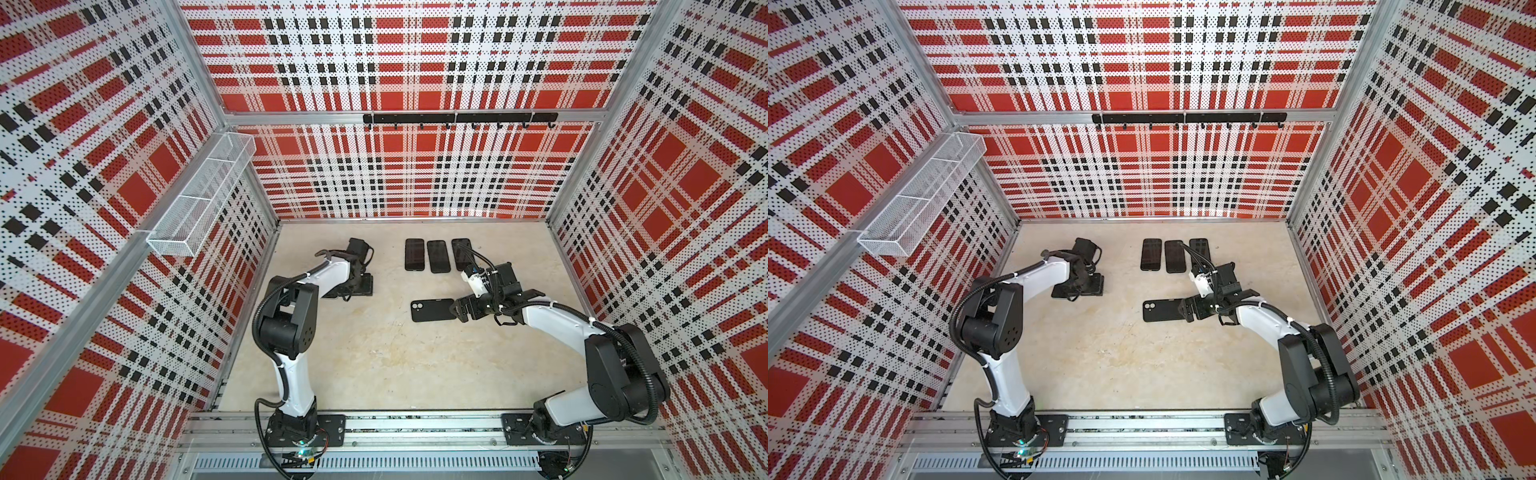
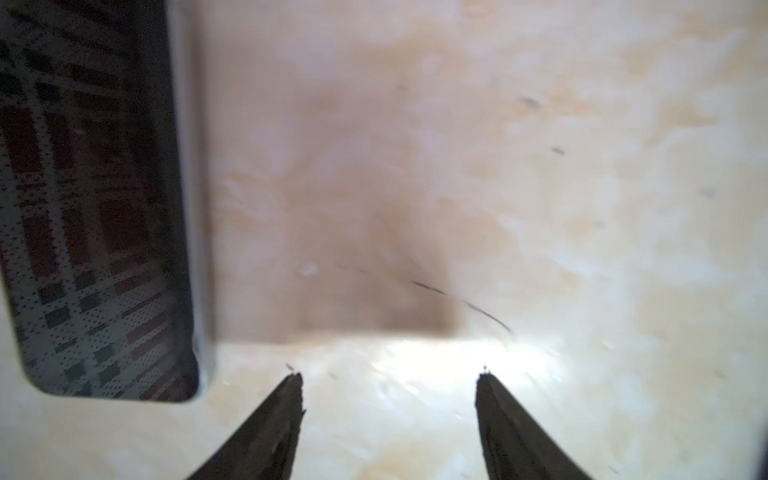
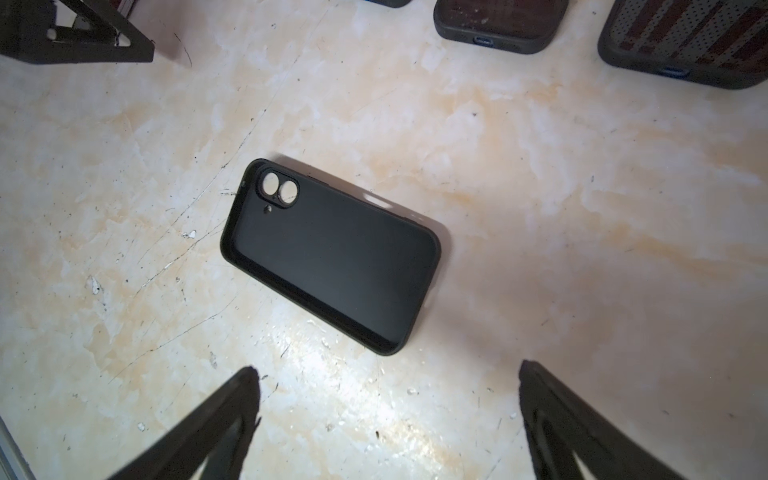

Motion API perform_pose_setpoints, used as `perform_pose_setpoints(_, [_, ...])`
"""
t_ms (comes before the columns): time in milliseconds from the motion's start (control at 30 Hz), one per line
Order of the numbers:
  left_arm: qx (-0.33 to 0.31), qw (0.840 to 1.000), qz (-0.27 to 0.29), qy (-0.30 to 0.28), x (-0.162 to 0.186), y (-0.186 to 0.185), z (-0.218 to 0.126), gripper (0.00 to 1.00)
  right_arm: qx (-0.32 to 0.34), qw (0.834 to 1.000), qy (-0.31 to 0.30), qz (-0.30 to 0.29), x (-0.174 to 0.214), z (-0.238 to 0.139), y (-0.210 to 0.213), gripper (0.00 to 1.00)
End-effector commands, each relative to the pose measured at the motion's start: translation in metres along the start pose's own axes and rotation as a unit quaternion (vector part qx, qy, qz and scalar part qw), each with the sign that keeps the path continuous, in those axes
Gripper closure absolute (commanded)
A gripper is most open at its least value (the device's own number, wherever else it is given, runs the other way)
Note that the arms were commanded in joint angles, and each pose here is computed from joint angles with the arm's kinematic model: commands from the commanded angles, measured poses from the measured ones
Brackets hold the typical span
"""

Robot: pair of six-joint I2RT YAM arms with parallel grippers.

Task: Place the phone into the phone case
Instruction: 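Lower the left gripper and close it on the silver-framed phone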

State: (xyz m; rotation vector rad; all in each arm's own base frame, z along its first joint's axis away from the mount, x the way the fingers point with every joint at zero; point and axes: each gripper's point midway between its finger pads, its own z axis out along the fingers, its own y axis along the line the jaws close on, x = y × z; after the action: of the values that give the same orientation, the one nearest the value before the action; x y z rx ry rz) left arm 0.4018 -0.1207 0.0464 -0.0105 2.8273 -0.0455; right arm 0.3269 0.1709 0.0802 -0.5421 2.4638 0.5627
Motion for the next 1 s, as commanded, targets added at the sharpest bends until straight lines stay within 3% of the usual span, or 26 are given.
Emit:
perform_pose_setpoints(0, [-0.007,0.998,-0.013,-0.055,-0.023,0.004,-0.039,0.25,-0.013,1.0,-0.008,-0.009,-0.011,0.001,0.005,0.01])
perform_pose_setpoints(167, [-0.048,0.999,0.002,-0.003,-0.025,0.064,-0.029,0.04,-0.015,1.0,-0.005,-0.004,-0.009,0.003,0.005,0.01])
perform_pose_setpoints(233, [-0.057,0.998,0.011,0.002,-0.029,0.077,-0.025,0.01,-0.014,1.0,-0.004,-0.003,-0.007,0.004,0.004,0.01])
perform_pose_setpoints(633, [-0.069,0.993,0.058,0.073,-0.031,0.113,0.022,0.02,-0.006,1.0,0.006,-0.002,-0.003,0.007,0.0,0.01])
perform_pose_setpoints(967, [-0.058,0.992,0.069,0.092,-0.033,0.123,0.041,0.02,-0.002,1.0,0.013,-0.001,-0.001,0.011,-0.003,0.01])
